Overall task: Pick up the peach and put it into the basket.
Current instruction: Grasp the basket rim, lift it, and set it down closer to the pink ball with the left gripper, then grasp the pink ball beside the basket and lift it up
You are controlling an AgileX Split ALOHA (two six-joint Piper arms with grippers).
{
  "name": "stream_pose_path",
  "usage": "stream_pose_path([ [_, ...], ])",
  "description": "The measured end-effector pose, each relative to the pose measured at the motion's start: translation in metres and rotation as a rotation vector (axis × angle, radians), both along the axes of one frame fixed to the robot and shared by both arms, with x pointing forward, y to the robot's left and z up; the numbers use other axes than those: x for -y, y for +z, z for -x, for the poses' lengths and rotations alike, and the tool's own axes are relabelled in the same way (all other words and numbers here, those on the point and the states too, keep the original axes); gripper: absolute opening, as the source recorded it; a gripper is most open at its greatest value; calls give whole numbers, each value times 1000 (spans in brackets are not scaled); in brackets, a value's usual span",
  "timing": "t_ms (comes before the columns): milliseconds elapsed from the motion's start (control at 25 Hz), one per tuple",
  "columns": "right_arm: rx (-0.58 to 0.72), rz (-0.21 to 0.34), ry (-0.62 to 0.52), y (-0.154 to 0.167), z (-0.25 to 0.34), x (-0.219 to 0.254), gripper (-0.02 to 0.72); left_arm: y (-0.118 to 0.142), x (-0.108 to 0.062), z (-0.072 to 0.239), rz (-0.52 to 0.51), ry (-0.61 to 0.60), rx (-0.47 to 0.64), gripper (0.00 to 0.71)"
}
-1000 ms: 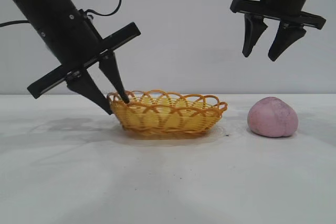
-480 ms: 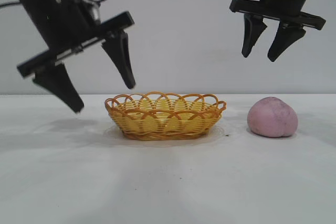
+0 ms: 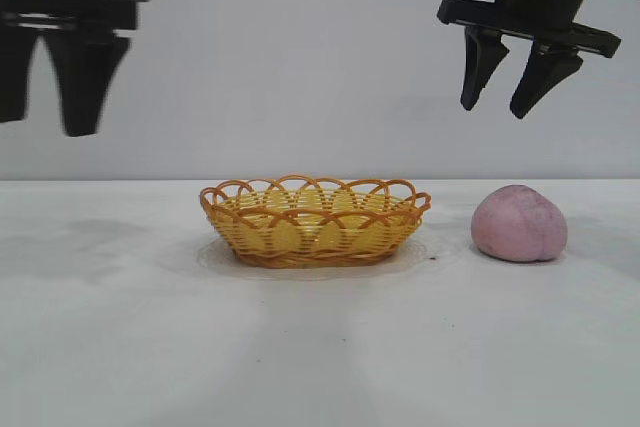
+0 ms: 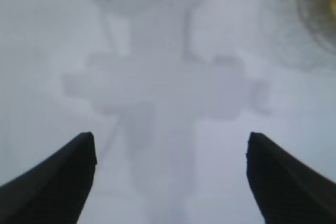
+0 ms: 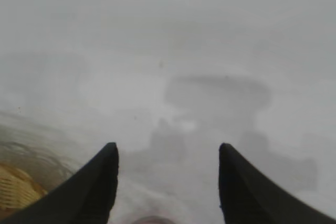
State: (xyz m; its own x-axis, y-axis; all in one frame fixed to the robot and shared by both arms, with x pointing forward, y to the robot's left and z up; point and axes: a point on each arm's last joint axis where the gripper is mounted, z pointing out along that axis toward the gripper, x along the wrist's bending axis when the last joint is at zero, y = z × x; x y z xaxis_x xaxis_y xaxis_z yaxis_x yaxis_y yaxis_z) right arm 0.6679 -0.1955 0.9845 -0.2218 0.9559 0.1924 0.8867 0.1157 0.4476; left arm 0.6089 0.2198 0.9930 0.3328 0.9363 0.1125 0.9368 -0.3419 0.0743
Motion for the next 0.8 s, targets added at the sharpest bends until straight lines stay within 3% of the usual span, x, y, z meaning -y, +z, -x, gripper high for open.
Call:
stream_pose_path([
  [200, -2, 0, 1, 0, 0, 0, 360, 0, -53, -1, -14, 150, -67, 550],
  [360, -2, 0, 1, 0, 0, 0, 360, 16, -82, 3, -8, 227, -37, 550],
  [560, -4, 0, 1, 0, 0, 0, 360, 69, -89, 25, 6, 245, 98, 550],
  [800, -10, 1, 3, 0, 1, 0, 360, 149, -87, 79, 62, 247, 335, 550],
])
